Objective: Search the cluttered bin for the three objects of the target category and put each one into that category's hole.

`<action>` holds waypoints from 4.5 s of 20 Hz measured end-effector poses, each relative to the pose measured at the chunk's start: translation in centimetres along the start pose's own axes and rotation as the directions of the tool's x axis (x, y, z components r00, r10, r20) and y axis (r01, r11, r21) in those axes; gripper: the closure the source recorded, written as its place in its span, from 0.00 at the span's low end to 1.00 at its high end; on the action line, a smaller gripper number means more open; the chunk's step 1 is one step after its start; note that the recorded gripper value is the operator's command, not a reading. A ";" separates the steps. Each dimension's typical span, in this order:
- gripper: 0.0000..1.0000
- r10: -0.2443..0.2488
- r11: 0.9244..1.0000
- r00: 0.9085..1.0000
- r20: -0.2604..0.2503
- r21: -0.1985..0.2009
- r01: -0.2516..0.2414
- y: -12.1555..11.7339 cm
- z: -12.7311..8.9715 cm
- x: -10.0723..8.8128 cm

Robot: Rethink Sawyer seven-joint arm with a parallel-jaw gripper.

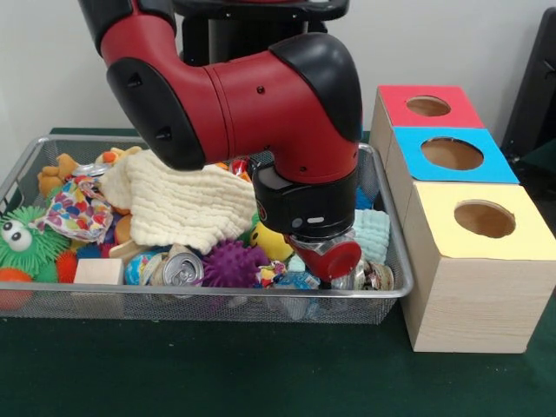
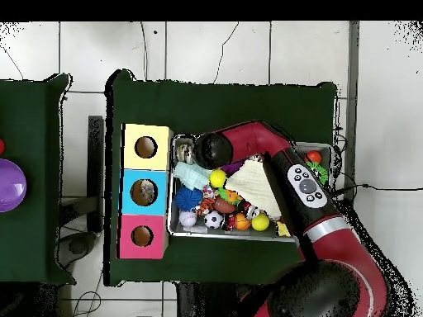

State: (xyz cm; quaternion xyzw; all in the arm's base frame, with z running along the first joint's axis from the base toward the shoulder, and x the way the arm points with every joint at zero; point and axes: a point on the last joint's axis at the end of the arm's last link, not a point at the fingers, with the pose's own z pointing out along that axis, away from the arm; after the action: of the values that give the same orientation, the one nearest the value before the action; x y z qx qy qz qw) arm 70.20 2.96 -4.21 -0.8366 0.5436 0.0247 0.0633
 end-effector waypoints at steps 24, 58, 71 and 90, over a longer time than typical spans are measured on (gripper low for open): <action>1.00 -0.045 0.998 0.999 0.013 -0.038 0.045 0.6 -13.9 -2.6; 1.00 0.004 1.000 0.838 0.546 -0.004 -0.003 3.1 -16.7 -11.5; 1.00 -0.016 0.999 0.678 0.735 0.040 -0.019 4.3 -13.1 -13.3; 1.00 -0.126 0.987 0.658 0.742 0.157 0.012 3.2 -12.9 -16.4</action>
State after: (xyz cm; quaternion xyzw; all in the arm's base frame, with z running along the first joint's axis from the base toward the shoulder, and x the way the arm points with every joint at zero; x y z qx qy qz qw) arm 60.24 14.82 10.09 -0.7657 0.4374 0.3266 0.3401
